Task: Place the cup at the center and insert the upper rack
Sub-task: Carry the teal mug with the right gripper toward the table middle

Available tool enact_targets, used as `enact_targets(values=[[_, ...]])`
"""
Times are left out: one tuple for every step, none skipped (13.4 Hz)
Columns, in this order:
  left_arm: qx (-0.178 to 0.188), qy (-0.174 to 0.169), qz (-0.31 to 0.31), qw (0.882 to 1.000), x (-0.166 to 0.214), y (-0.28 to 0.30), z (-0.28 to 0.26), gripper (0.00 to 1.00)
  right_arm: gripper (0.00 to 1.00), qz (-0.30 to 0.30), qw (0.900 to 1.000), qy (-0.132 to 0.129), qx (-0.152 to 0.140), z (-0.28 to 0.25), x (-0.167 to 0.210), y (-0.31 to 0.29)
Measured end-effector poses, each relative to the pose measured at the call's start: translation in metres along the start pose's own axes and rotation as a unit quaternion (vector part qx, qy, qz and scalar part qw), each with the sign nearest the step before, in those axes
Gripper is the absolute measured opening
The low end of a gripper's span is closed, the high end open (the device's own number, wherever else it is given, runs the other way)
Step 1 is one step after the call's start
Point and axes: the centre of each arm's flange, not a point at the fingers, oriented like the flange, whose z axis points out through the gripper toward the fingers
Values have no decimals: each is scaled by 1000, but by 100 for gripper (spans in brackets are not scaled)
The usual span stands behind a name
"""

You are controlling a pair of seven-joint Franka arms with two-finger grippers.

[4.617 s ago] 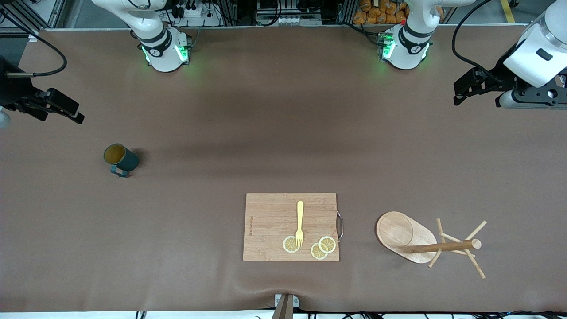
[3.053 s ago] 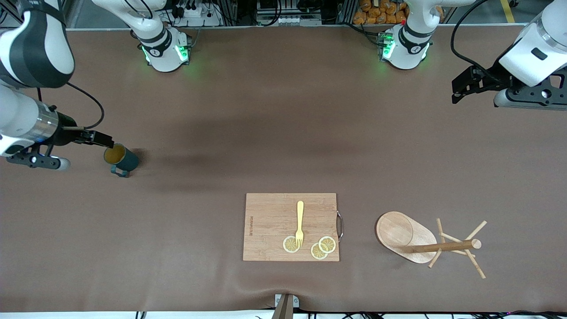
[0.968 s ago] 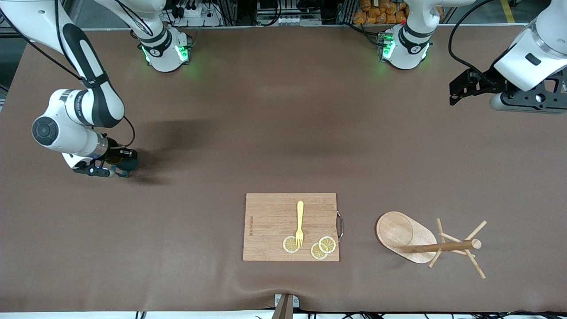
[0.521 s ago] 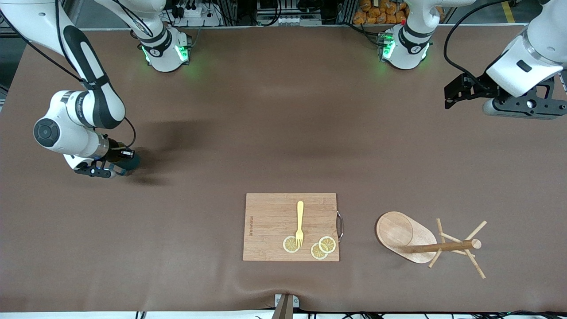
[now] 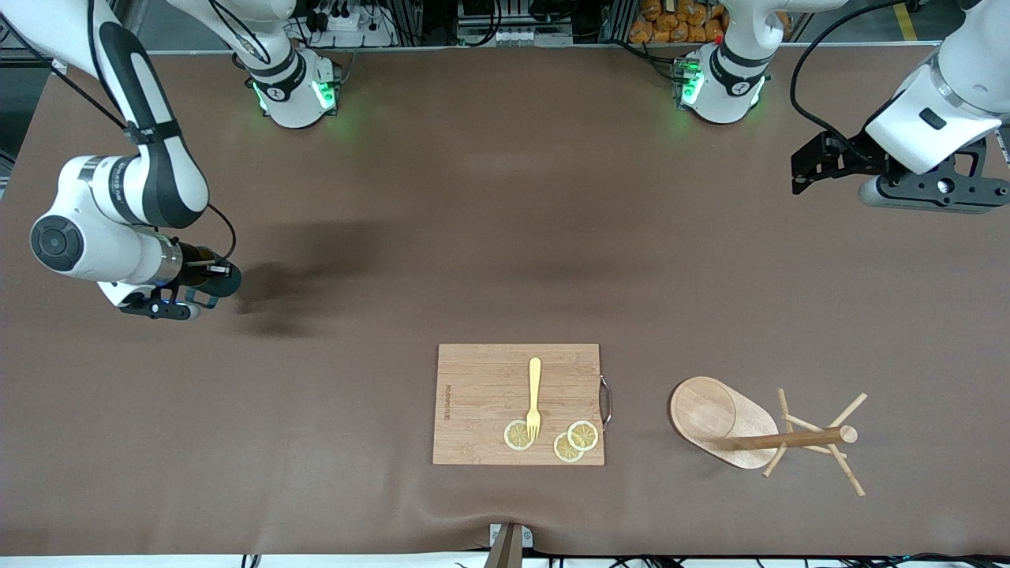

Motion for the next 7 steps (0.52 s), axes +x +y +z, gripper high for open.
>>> enact_targets(values=[[0,-1,0,1000,0,0,1,100,5,11,1000,0,-4,-5,-4,-15],[0,-1,0,1000,0,0,1,100,5,28,1000,-4,-7,-8,-10,-34],[0,-2,1,1000,0,1,2,100,5,45,999,-8,-6,-9,-16,-56],[0,-2,2,1000,0,2,2,100,5,59,998,-14,4,-10,-22,-78],[0,-2,2,1000,0,2,2,100,5,73,997,-20,15,-10,-29,-99],[0,-2,2,1000,0,2,2,100,5,89,996,-23,20,-10,-35,-119],[0,-2,2,1000,0,2,2,100,5,108,994,-22,19,-11,-41,-140]])
